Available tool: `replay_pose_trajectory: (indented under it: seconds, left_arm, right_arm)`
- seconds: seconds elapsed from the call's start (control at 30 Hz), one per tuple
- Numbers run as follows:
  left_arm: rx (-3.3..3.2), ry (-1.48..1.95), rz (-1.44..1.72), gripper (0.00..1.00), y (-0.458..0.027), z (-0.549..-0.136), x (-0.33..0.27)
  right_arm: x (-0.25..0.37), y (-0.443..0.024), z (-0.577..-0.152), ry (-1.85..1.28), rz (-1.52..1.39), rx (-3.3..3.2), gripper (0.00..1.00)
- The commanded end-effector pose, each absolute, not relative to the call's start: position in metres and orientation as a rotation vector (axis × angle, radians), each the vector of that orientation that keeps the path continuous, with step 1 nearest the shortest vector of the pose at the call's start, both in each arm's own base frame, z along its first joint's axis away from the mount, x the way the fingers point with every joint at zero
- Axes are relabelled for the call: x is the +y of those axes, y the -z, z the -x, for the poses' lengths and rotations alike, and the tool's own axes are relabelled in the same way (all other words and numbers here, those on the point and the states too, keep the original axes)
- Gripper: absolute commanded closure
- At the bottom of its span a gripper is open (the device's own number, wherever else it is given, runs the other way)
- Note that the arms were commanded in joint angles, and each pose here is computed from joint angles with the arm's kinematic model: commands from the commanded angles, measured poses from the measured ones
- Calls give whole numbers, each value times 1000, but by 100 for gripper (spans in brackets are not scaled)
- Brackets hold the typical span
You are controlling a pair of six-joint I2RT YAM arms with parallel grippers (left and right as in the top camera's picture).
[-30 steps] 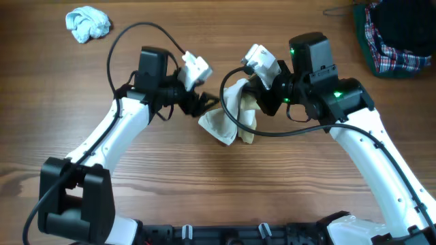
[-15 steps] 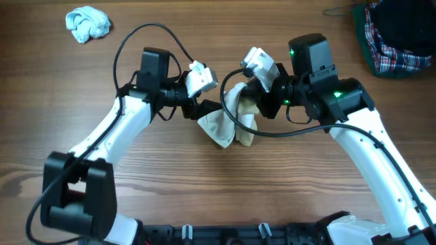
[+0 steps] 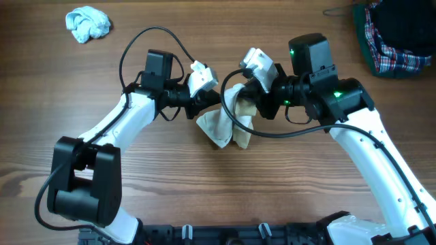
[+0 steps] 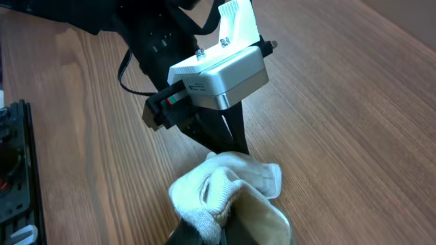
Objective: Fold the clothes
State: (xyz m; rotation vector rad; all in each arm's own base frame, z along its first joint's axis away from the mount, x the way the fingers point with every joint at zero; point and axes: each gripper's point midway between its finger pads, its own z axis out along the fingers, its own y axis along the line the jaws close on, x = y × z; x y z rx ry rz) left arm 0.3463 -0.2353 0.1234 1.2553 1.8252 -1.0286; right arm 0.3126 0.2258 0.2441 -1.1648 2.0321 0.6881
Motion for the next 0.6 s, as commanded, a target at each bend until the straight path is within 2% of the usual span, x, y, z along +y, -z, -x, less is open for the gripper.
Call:
replay_pose_trajectory:
  seconds: [0.0, 0.1, 0.2, 0.27, 0.37, 0.47, 0.5, 0.57]
  left_arm:
    - [1945, 1011, -1148, 96, -116, -359, -226]
    - [2185, 763, -739, 96, -118, -410, -179]
    - [2126, 641, -584, 96, -159, -430, -151]
    - [2026, 558, -564, 96, -203, -430, -139]
    - [1911, 513, -569, 96, -256, -413, -136]
    - [1984, 544, -569, 94, -241, -405, -137]
    - [2035, 594, -593, 78, -225, -400, -141]
    - [2043, 711, -724, 55, -201, -391, -159]
  right_arm:
    - [224, -248, -317, -663, 1146, 2020, 96]
    - [197, -244, -352, -415, 941, 2124, 96]
    - [175, -242, -368, -244, 849, 2163, 96]
    - [162, -241, -376, -152, 788, 2186, 96]
    - [167, -241, -373, -189, 806, 2181, 96]
    - [175, -242, -368, -250, 832, 2170, 96]
    - [176, -242, -368, -258, 835, 2169, 96]
    - [180, -243, -365, -289, 850, 2162, 95]
